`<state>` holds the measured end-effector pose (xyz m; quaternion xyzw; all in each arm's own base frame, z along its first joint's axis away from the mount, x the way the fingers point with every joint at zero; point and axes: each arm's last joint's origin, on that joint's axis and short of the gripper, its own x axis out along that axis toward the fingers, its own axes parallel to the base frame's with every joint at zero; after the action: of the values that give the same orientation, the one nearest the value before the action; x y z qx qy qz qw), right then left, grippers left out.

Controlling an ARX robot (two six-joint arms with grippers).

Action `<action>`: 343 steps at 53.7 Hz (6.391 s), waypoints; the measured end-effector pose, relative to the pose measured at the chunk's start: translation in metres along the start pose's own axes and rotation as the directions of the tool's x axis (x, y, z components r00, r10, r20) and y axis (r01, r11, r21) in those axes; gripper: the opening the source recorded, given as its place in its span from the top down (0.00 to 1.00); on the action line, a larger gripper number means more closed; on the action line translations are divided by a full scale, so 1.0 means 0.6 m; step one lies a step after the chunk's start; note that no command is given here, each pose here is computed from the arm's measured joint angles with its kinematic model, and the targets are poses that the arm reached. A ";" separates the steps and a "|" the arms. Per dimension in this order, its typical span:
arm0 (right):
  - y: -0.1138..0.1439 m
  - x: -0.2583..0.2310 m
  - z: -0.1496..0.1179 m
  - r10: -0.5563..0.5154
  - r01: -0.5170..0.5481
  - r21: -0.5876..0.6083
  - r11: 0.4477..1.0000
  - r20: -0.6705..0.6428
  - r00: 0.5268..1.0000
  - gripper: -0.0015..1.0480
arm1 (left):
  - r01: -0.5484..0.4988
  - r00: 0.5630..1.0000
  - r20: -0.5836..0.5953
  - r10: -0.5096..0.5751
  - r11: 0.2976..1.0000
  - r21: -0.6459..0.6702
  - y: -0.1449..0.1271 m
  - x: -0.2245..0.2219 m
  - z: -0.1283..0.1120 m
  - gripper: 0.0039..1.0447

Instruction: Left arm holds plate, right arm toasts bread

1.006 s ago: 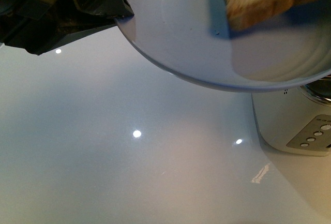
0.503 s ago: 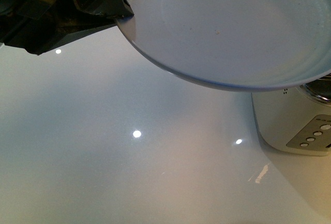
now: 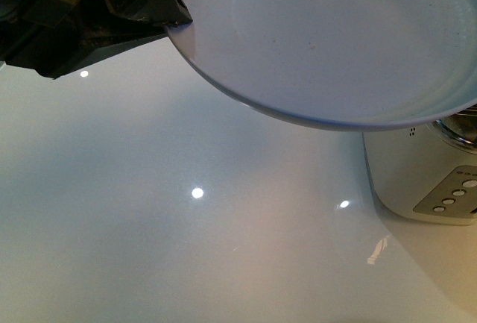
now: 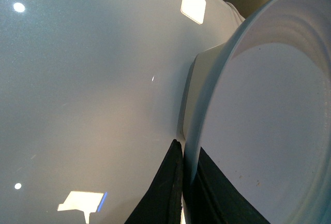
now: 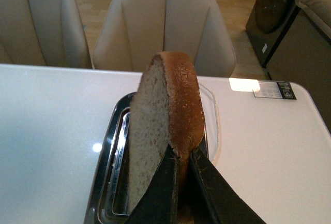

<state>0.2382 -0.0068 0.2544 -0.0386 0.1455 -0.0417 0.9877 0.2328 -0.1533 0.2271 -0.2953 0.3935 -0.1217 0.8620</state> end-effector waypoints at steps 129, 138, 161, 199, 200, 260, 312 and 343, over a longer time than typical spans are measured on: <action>0.090 0.130 -0.113 -0.112 0.086 -0.114 0.990 -0.245 0.963 0.98 | 0.000 1.000 0.001 0.000 1.000 -0.002 0.000 0.000 0.000 0.97; 0.089 0.123 -0.125 -0.094 0.069 -0.107 0.992 -0.248 0.964 0.71 | 0.000 1.000 0.000 0.000 1.000 -0.002 0.000 0.000 0.000 0.97; -0.002 -0.034 -0.080 0.008 -0.008 0.007 1.000 0.063 0.998 0.12 | 0.000 1.000 0.000 0.000 1.000 -0.002 0.000 0.000 0.000 0.97; 0.009 -0.127 -0.167 0.068 -0.088 0.058 0.994 0.281 0.957 0.98 | 0.001 1.000 0.001 -0.001 1.000 -0.001 0.000 0.000 0.000 0.97; 0.009 -0.128 -0.169 0.068 -0.088 0.058 0.994 0.282 0.957 0.98 | 0.001 1.000 0.000 -0.001 1.000 -0.001 0.000 0.000 0.000 0.97; 0.007 -0.171 -0.194 0.066 -0.088 0.059 0.994 0.305 0.950 0.98 | 0.001 1.000 0.001 -0.001 1.000 -0.002 0.000 0.000 0.000 0.97; 0.007 -0.185 -0.203 0.068 -0.090 0.061 0.994 0.303 0.950 0.09 | 0.120 0.974 0.189 -0.123 0.992 0.023 -0.005 0.004 0.013 0.97; 0.007 -0.185 -0.203 0.068 -0.090 0.061 0.994 0.304 0.950 0.09 | -0.050 0.986 0.155 0.063 0.995 -0.084 0.214 0.061 0.067 0.97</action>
<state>0.0969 -0.0002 0.1694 -0.0018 -0.0070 -0.0012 1.0000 0.2842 -0.0509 0.1480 -0.3270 0.3370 -0.0577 0.8810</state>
